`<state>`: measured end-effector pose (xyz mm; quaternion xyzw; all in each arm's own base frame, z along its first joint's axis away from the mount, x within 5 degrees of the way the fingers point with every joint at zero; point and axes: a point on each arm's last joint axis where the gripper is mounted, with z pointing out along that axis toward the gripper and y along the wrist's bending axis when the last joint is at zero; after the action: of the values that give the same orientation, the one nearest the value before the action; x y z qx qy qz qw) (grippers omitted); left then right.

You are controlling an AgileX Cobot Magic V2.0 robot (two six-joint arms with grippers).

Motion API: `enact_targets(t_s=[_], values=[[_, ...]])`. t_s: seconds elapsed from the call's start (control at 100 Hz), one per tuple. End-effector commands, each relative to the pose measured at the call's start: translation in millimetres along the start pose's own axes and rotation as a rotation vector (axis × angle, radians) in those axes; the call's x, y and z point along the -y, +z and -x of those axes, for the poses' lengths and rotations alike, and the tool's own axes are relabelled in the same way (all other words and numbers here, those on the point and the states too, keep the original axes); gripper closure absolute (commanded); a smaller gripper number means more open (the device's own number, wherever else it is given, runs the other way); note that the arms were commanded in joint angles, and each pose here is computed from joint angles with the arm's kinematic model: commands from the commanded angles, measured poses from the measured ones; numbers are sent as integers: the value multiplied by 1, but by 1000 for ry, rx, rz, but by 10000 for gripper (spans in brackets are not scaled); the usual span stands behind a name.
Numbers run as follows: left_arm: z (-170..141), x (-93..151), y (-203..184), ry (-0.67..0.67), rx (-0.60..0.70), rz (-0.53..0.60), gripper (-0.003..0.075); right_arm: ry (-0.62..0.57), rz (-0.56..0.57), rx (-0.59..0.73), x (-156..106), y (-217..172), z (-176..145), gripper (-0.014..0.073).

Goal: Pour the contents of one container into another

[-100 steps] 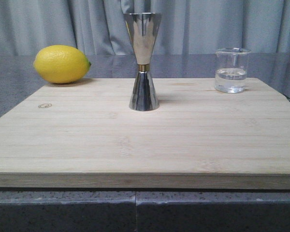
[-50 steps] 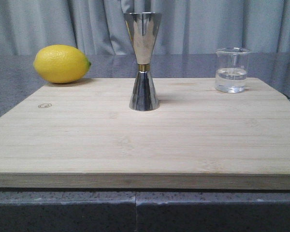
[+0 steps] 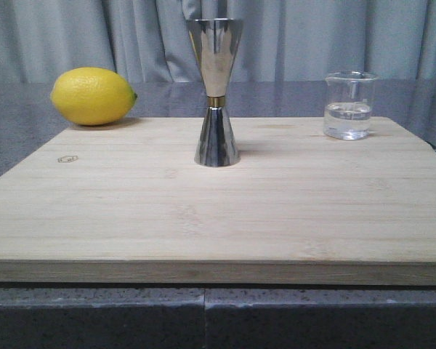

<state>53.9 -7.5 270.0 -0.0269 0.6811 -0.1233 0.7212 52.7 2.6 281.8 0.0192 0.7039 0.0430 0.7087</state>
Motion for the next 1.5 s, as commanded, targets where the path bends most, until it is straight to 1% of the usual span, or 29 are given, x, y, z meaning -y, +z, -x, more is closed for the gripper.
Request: enact_targets(t_s=[0.0,0.09,0.14,0.21,0.29,0.43,0.53,0.57,0.64,0.71,0.75,0.76,0.78,0.82,0.83,0.85,0.86,0.9,0.93,0.95,0.97,1.0,1.07,1.19,1.3,1.39,1.49], values=[[26,9,10,-12,-20,-49,739,1,2,7,-3,8,30,658],[37,17,25,-10,-128,-100,739,1,2,-86,-4,18,43,658],[41,23,34,-1,-161,-139,738,1,1,-118,-5,23,49,658],[43,33,47,44,-180,-211,738,2,0,-140,-5,31,55,658],[42,46,59,47,-174,-301,738,2,-2,-154,-5,39,58,659],[33,77,76,44,-153,-473,738,3,-6,-185,-5,48,55,659],[25,100,83,98,-113,-593,736,3,-6,-189,-5,48,55,659],[20,107,87,115,-111,-624,733,1,-7,-189,-5,48,55,659],[13,118,92,121,-106,-666,699,1,-7,-188,-5,48,55,655],[3,127,97,125,-118,-686,624,1,-7,-188,-5,48,55,627],[-2,131,101,139,-122,-699,553,1,-7,-188,-5,48,55,593],[-3,132,101,141,-122,-701,525,1,-7,-188,-5,48,55,586],[-5,133,103,140,-121,-702,495,1,-7,-188,-5,48,55,561],[-8,135,106,139,-120,-704,397,1,-7,-186,-5,49,55,504],[-9,136,106,139,-119,-704,363,1,-7,-184,-5,49,55,494],[-10,137,108,137,-115,-705,328,1,-7,-184,-5,49,55,460],[-11,137,108,137,-113,-705,295,1,-7,-181,-5,49,55,436],[-13,139,111,136,-112,-706,206,1,-7,-175,-5,49,56,375],[-16,140,112,135,-117,-705,164,1,-7,-171,-5,49,56,314],[-17,140,113,136,-118,-705,142,1,-7,-165,-5,49,57,291],[-20,141,114,138,-126,-704,131,1,-7,-162,-5,49,57,258],[-24,142,116,144,-143,-703,131,1,-7,-155,-5,50,58,211],[-33,145,119,181,-163,-719,147,1,-7,-146,-5,50,58,160],[-46,154,124,232,-128,-783,183,2,-8,-156,-4,53,57,158],[-55,158,132,209,-89,-792,186,2,-9,-169,-4,55,56,158],[-65,158,138,200,-107,-786,186,2,-9,-180,-4,56,55,158],[-74,160,143,188,-108,-806,186,2,-10,-181,-4,57,55,158]])
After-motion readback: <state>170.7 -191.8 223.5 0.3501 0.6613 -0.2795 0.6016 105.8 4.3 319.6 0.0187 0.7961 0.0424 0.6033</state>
